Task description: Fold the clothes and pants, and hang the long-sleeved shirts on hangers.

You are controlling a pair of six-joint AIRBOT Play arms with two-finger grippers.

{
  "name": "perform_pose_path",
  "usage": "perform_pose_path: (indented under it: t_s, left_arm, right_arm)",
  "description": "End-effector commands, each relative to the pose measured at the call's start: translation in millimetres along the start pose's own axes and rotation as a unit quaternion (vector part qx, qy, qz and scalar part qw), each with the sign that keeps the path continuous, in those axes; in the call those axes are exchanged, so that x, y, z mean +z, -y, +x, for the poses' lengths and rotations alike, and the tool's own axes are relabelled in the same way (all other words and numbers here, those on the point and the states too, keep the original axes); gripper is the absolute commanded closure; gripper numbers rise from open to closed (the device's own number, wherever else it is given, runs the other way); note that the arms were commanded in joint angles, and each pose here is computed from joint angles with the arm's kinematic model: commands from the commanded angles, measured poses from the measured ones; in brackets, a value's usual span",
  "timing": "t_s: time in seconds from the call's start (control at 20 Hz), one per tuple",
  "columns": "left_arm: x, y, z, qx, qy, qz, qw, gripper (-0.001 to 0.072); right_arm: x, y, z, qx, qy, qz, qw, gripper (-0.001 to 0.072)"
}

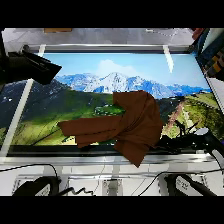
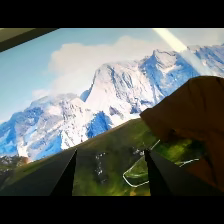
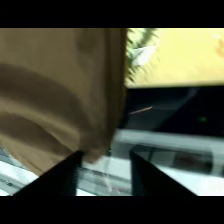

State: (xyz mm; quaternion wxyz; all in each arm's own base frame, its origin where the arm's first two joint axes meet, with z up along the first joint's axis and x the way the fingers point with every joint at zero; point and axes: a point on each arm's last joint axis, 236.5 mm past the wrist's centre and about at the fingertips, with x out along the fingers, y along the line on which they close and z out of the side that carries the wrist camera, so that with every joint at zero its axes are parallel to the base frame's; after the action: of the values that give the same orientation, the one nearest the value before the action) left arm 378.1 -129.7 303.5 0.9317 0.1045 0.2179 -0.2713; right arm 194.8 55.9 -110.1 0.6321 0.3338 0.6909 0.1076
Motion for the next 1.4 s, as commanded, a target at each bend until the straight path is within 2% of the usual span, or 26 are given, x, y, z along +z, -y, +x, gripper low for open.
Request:
perform_pose_path:
  t_s: [0.0,0.05,0.1,0.2,0.3,0.4,0.5,0.6,0.7,0.75,0.8,0.85,1.05,1.15,1.25,1.3,1.35]
  left_arm:
    - [0,0,0,0.0,0.0,0.0,1.0,0.0214]
    - [0,0,0,0.0,0.0,0.0,1.0,0.0214]
    - [0,0,0,0.0,0.0,0.0,1.0,0.0214]
    - [0,0,0,0.0,0.0,0.0,1.0,0.0214]
    - [0,0,0,0.0,0.0,0.0,1.0,0.0214]
    - [0,0,0,0.0,0.0,0.0,1.0,0.0215]
    - [0,0,0,0.0,0.0,0.0,1.0,0.0216]
    - [0,0,0,0.0,0.0,-0.001,1.0,0.0219]
    - [-3,-3,4,0.0,-0.005,-0.018,1.0,0.0252]
    - [-6,-4,9,-0.001,-0.011,-0.033,0.999,0.0337]
    - [-10,-6,16,-0.001,-0.018,-0.049,0.999,0.0468]
    - [-16,-7,24,-0.005,-0.03,-0.064,0.998,0.0556]
    - [-74,0,63,-0.045,-0.138,-0.107,0.984,0.0563]
    - [-120,10,80,-0.074,-0.211,-0.127,0.966,0.0563]
    - [-161,34,94,-0.117,-0.268,-0.19,0.937,0.0562]
    - [-179,55,99,-0.152,-0.291,-0.232,0.916,0.0551]
    - [-191,80,102,-0.194,-0.305,-0.266,0.894,0.0456]
  right_arm:
    - [18,-26,6,0.066,0.03,-0.064,0.995,0.0404]
    - [25,-30,4,0.074,0.049,-0.077,0.993,0.0414]
    - [31,-31,4,0.073,0.063,-0.091,0.991,0.0473]
    - [34,-30,3,0.07,0.071,-0.119,0.988,0.0474]
    - [31,-34,3,0.076,0.067,-0.144,0.984,0.0519]
    - [27,-43,2,0.095,0.063,-0.171,0.979,0.0529]
    - [32,-57,-3,0.123,0.079,-0.167,0.975,0.0693]
    - [42,-71,-12,0.145,0.096,-0.166,0.971,0.0692]
    - [60,-83,-28,0.151,0.12,-0.176,0.965,0.0693]
    - [72,-89,-39,0.15,0.136,-0.176,0.963,0.0693]
    - [87,-94,-52,0.144,0.154,-0.173,0.962,0.0693]
    - [102,-99,-66,0.137,0.174,-0.173,0.96,0.0693]
    - [161,-103,-127,0.06,0.258,-0.172,0.949,0.0693]
    - [176,-98,-152,0.012,0.279,-0.18,0.943,0.0693]
    - [180,-97,-165,-0.011,0.284,-0.191,0.94,0.0693]
    - [181,-97,-166,-0.014,0.284,-0.193,0.939,0.0693]
    - [180,-96,-165,-0.016,0.283,-0.193,0.939,0.0693]
